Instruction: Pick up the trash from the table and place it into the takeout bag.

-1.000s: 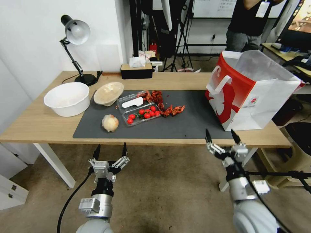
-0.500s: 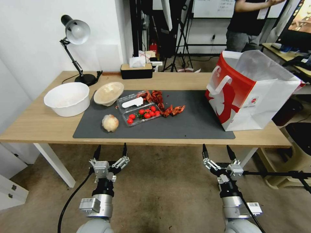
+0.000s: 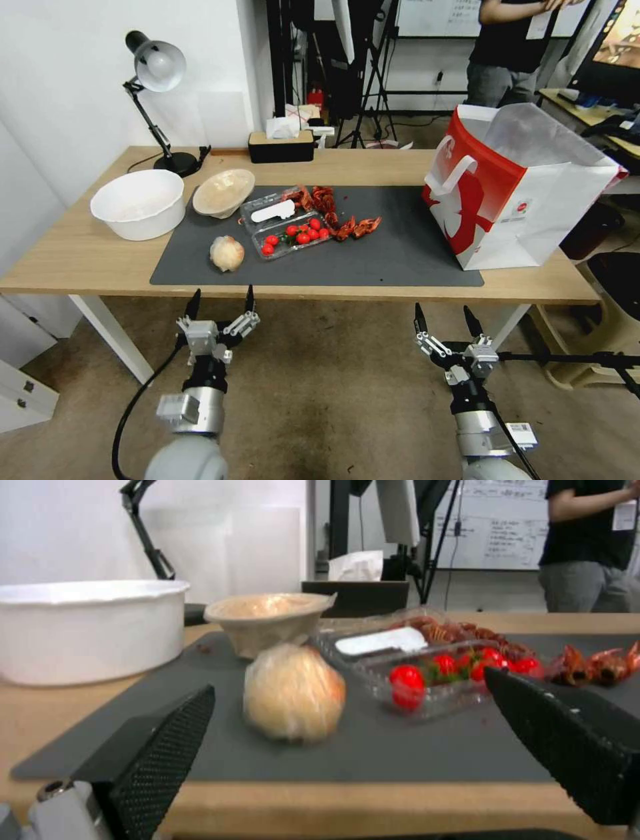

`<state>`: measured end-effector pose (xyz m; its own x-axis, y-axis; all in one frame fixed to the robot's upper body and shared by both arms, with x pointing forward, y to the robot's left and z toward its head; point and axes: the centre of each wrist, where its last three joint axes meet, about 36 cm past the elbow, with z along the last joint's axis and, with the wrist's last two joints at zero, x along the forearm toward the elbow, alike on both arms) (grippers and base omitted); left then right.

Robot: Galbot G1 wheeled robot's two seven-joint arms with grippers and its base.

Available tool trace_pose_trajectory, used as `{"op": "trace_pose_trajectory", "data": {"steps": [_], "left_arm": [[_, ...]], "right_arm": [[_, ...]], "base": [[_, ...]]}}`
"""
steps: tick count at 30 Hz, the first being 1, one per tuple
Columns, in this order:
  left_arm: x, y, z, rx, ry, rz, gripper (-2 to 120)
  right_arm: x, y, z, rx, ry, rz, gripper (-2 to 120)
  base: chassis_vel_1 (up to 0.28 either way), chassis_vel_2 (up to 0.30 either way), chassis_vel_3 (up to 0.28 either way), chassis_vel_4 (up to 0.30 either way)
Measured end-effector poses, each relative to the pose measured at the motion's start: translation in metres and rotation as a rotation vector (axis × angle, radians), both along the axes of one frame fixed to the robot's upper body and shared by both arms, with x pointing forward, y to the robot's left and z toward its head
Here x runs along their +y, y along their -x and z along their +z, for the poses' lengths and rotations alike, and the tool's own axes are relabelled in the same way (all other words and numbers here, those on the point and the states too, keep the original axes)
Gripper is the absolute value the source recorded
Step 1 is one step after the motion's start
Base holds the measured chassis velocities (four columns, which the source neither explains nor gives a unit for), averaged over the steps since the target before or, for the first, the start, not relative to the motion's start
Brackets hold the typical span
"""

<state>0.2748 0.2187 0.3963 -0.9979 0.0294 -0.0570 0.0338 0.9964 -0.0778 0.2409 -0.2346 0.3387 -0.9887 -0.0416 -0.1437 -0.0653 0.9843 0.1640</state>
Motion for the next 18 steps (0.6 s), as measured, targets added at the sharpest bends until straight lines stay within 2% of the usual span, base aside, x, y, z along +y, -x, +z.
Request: {"op": "trace_pose_trajectory", "data": {"steps": [7,8,9,11,16,18], "left_arm": [[0.022,-0.024,0.016,0.025,-0.037,-0.039,100],[0.032,-0.038,0.023,0.049,-0.080,-0.064,100],[0.032,-0.038,0.023,0.049,-0.080,-0.064,100],[0.038,-0.054,0.031,0.066,-0.109,-0.083,100],[0.044,-0.077,0.036,0.090,-0.134,-0.093,100],[0.046,-0.090,0.040,0.125,-0.150,-0.088,100]], "right_arm": [[0.002,0.003,0.000,0.010,-0.005,-0.001,100],[0.002,0.004,0.001,0.011,-0.006,-0.004,100],[0.002,0.004,0.001,0.011,-0.006,-0.004,100],[0.001,0.004,0.004,0.008,-0.004,-0.007,100],[-0.001,0.006,0.006,0.009,-0.003,-0.013,100],[0.000,0.007,0.007,0.021,-0.012,-0.016,100]], "base": [[0.000,0.000,0.000,0.000],[0.000,0.000,0.000,0.000],[0.000,0.000,0.000,0.000],[0.000,0.000,0.000,0.000],[0.000,0.000,0.000,0.000],[0.000,0.000,0.000,0.000]]}}
